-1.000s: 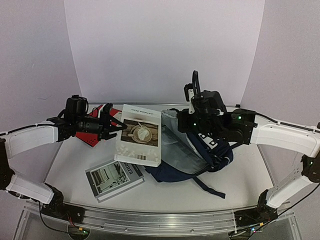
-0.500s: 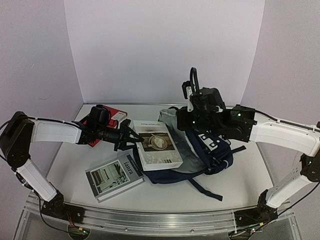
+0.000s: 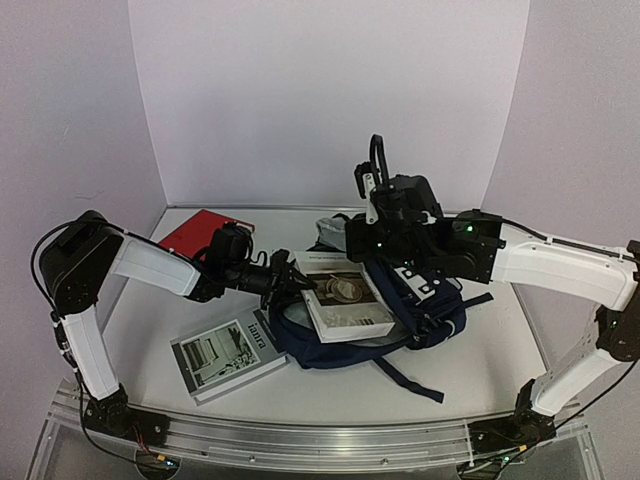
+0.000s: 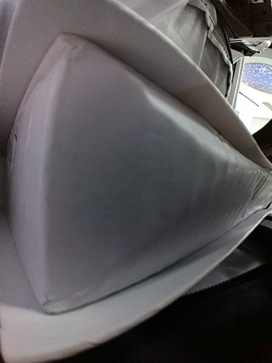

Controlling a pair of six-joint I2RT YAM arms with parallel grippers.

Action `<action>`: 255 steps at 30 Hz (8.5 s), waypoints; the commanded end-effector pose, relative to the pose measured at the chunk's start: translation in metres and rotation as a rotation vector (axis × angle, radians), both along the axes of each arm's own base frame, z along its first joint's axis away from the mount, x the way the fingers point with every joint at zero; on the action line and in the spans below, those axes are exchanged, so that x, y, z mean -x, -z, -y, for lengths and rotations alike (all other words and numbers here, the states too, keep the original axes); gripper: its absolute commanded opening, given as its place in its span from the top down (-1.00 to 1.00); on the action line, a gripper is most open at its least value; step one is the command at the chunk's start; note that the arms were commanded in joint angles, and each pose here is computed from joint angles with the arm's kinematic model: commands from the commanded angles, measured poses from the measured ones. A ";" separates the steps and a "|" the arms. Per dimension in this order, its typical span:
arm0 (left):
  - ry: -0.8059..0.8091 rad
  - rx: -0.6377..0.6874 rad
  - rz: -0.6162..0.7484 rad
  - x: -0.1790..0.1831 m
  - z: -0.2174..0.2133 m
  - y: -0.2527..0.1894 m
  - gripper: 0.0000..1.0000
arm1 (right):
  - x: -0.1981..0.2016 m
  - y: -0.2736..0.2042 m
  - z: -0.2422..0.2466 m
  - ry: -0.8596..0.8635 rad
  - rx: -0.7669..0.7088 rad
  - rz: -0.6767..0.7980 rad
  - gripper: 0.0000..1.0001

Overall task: Pack the student bag
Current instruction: Place the book in the student bag, then adjust the book at the center of the board.

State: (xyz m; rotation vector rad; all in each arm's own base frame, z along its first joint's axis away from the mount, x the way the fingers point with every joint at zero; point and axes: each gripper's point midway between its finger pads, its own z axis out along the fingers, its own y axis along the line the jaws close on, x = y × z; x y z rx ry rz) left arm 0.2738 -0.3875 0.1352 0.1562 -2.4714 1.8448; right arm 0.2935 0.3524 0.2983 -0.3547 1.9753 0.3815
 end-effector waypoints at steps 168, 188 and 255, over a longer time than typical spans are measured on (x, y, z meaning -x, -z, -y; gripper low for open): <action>-0.248 -0.116 0.708 -0.037 -0.207 -0.109 -0.99 | -0.041 -0.055 0.038 0.326 -0.196 0.223 1.00; -0.378 -0.619 0.289 -0.014 -0.224 0.034 -0.83 | -0.067 -0.063 0.099 0.391 -0.181 0.214 1.00; -0.013 -1.641 0.834 0.087 -0.148 0.043 0.99 | -0.067 -0.074 0.090 0.314 -0.292 0.188 1.00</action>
